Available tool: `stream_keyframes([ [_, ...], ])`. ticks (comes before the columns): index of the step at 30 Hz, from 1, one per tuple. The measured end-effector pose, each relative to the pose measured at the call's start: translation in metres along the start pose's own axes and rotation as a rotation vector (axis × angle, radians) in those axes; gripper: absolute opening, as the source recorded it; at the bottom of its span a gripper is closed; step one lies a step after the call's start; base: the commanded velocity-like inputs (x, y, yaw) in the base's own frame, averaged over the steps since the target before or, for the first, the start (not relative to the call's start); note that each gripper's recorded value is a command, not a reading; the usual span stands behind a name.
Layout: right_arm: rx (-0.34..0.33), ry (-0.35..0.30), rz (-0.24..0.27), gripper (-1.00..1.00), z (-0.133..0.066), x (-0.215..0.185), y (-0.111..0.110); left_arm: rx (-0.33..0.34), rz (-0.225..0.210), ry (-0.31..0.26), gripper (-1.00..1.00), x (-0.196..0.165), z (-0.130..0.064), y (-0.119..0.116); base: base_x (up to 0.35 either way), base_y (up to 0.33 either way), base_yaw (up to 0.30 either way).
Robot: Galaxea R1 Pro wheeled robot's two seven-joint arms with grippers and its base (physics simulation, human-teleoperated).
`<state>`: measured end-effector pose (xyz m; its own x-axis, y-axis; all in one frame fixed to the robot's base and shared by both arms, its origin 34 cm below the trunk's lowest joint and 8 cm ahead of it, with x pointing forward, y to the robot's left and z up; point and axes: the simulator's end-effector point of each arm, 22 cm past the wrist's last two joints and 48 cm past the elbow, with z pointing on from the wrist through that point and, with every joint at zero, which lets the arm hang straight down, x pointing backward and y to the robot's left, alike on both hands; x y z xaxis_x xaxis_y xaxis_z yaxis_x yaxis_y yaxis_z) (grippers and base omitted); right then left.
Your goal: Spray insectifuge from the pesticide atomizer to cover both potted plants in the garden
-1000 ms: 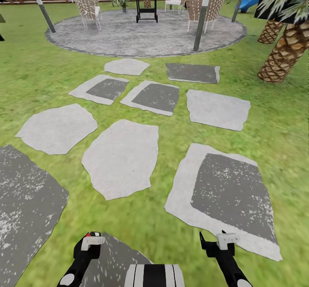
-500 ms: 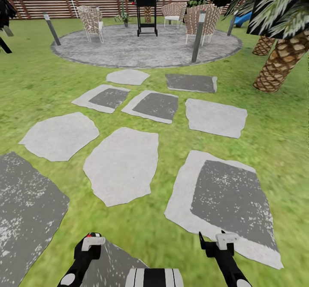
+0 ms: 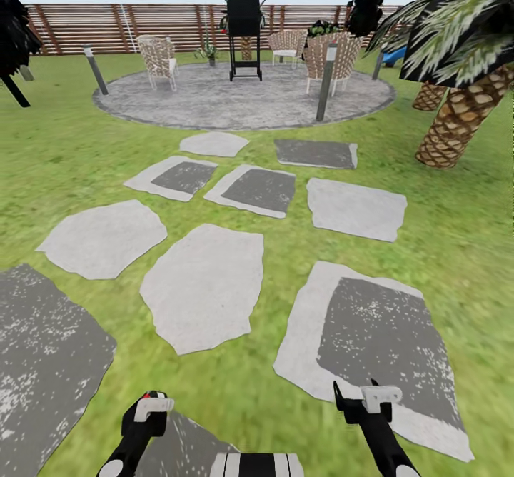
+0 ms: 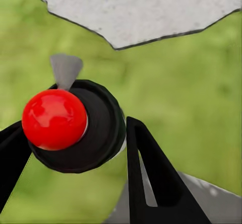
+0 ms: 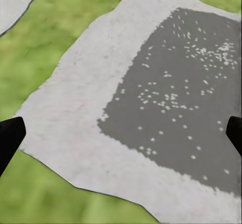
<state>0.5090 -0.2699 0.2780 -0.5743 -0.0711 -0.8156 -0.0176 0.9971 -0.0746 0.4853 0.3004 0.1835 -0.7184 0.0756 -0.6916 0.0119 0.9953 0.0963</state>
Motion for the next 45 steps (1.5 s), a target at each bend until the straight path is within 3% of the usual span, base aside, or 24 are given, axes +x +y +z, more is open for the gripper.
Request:
stream_keyframes([
  [4, 0.048, -0.013, -0.009, 1.0, -0.003, -0.006, -0.011, -0.006, 0.003, -0.013, -1.0, -0.007, -0.002, 0.006, 0.0, 0.0, 0.0],
  [12, 0.068, 0.0, -0.016, 1.0, -0.014, 0.003, -0.016, -0.019, 0.004, -0.03, -1.0, -0.016, -0.008, 0.016, 0.0, 0.0, -0.098],
  [24, 0.06, 0.02, -0.022, 1.0, -0.037, 0.042, -0.018, -0.056, -0.011, 0.022, -1.0, 0.012, -0.037, 0.036, 0.0, 0.0, -0.223],
  [28, 0.059, 0.067, -0.022, 1.0, -0.048, 0.06, -0.017, -0.076, -0.031, 0.04, -1.0, 0.016, -0.048, 0.044, 0.0, 0.0, -0.012],
  [35, 0.055, 0.097, -0.013, 1.0, -0.059, 0.061, -0.013, -0.072, -0.03, 0.065, -1.0, 0.022, -0.067, 0.044, 0.0, 0.0, 0.0],
  [45, 0.047, 0.046, -0.012, 1.0, -0.068, 0.033, -0.014, -0.067, -0.029, 0.064, -1.0, 0.003, -0.079, 0.044, 0.0, 0.0, 0.0],
])
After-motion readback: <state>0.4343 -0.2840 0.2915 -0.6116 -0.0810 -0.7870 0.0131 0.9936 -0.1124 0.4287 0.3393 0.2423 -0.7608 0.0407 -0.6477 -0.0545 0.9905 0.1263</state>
